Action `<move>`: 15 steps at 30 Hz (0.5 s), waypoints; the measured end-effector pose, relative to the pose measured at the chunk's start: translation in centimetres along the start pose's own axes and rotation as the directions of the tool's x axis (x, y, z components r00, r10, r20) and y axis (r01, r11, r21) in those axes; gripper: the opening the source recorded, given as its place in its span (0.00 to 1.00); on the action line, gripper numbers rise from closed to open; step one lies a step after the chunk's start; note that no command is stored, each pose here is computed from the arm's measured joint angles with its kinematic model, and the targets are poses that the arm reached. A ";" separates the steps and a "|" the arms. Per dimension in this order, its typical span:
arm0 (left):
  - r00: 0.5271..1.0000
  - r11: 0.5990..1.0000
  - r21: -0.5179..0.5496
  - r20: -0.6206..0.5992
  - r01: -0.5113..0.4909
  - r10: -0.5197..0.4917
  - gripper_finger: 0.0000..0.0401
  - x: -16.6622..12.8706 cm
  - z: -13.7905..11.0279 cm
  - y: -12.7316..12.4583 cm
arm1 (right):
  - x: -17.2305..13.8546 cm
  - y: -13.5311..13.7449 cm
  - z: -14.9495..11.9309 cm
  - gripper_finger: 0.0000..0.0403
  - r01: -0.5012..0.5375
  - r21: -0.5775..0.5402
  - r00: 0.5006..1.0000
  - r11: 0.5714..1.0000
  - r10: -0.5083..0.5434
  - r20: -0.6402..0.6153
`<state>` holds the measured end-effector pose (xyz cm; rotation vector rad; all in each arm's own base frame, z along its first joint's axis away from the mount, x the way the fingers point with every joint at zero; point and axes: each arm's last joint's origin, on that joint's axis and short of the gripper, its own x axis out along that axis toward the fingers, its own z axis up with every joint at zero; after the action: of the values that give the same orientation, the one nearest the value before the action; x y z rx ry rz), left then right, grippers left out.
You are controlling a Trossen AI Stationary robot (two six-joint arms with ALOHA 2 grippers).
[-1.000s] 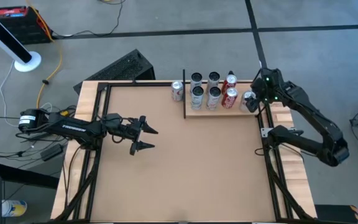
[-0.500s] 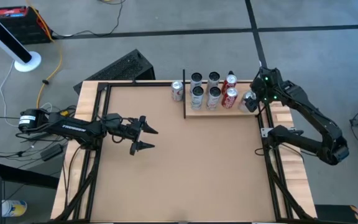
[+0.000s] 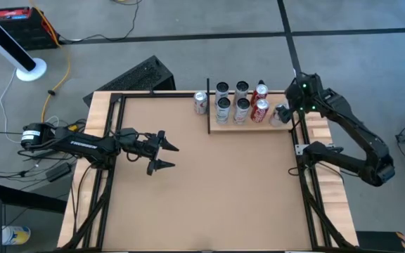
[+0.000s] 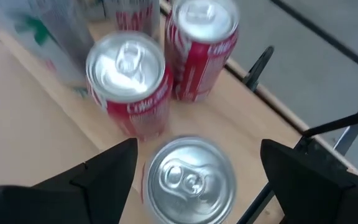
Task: Place canned beverage on shelf
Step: Put the bottom silver and red soda can on the shelf
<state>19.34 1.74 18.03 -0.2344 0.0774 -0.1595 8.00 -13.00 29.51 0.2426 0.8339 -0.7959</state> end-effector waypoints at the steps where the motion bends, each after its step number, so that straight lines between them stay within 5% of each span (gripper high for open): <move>1: 1.000 1.000 0.000 0.000 0.000 0.000 0.80 0.0 0.0 0.0 | -0.3 0.0 0.3 0.90 0.003 0.004 1.000 1.000 -0.004 0.013; 9: 1.000 1.000 0.000 0.000 0.000 0.000 0.80 0.0 0.0 0.0 | -4.1 1.3 1.5 0.88 -0.096 -0.052 0.995 0.994 0.097 0.010; 15: 1.000 1.000 0.027 0.002 0.000 0.000 0.80 0.0 0.0 0.0 | -5.5 3.7 0.7 0.71 -0.258 -0.109 0.961 0.960 0.244 -0.127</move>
<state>19.34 1.74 18.04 -0.2076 0.0734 -0.1606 8.80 -7.82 33.63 0.2782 0.9343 -0.4928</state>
